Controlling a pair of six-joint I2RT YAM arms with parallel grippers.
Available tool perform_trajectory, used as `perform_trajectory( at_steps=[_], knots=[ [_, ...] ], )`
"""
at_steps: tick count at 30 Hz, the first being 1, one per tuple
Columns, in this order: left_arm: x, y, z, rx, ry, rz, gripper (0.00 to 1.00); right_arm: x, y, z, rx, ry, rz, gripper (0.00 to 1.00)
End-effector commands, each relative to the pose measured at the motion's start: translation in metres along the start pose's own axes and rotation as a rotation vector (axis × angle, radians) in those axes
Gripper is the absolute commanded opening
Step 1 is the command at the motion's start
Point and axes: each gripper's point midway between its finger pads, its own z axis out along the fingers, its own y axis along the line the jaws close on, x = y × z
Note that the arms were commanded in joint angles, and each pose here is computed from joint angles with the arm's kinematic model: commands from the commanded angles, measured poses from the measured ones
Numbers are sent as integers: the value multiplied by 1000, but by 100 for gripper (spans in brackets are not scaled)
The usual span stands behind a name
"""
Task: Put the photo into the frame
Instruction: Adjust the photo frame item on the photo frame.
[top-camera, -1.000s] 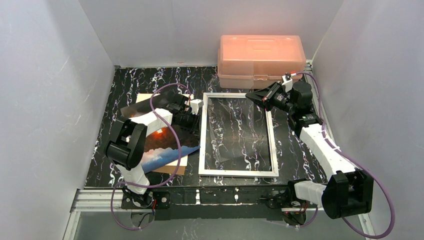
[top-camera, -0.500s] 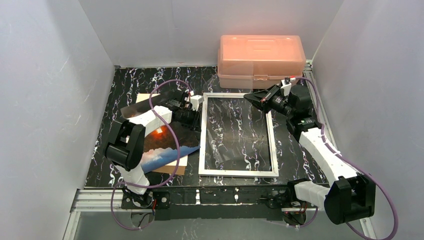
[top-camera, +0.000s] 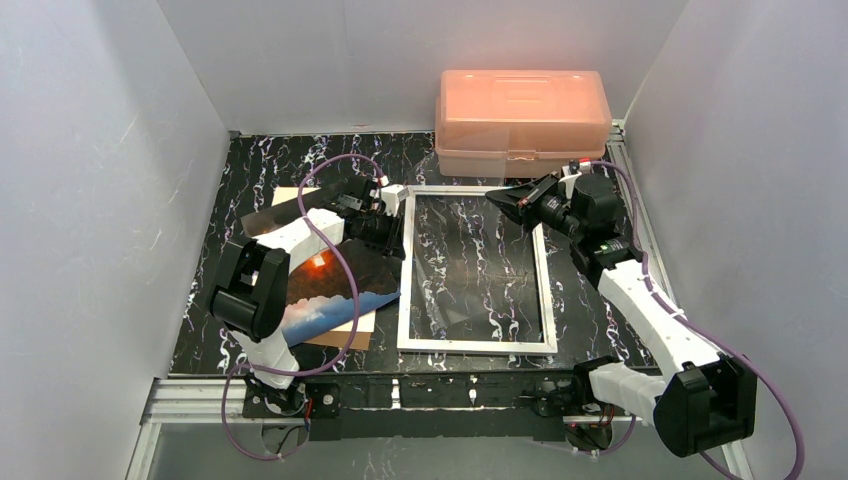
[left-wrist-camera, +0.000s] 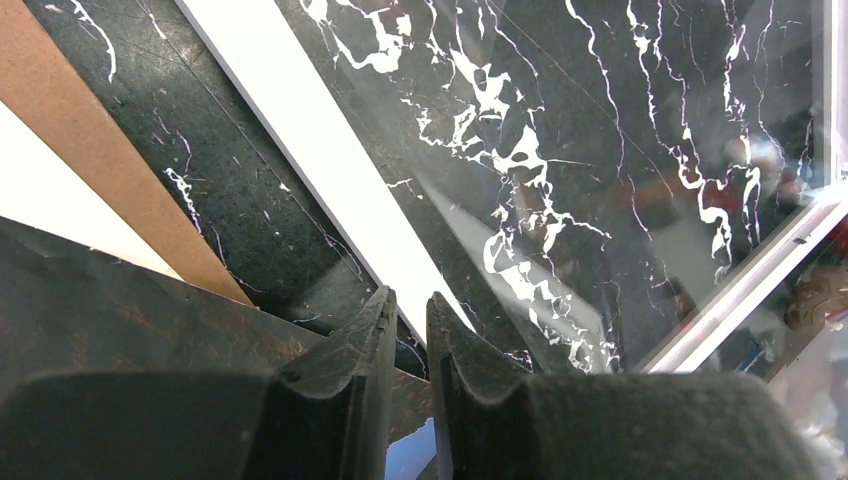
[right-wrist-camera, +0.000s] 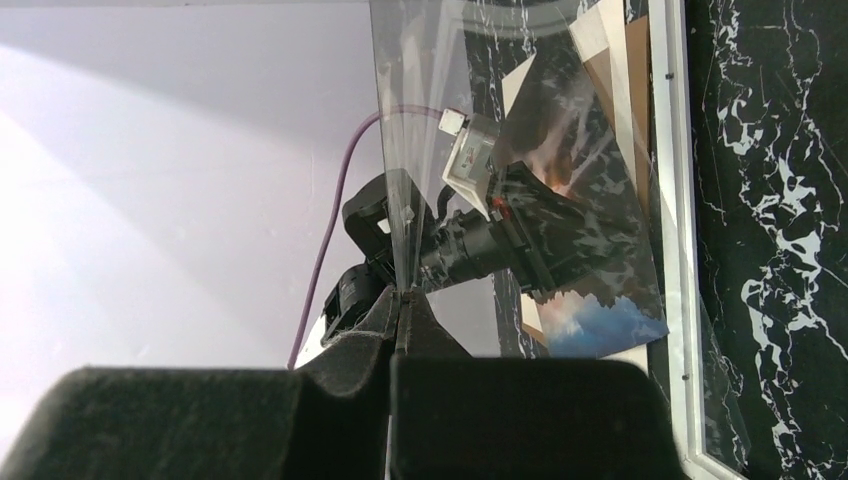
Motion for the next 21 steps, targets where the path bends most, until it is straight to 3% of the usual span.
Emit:
perform_trajectory(
  at_steps=[1,21],
  knots=[
    [-12,-17,-7,44,-20,14,16,4,16,4,-35,-8,-9,1],
    [-21,-18,-7,16,-25,52,16,14,34,8,-56,-26,34,1]
  ],
)
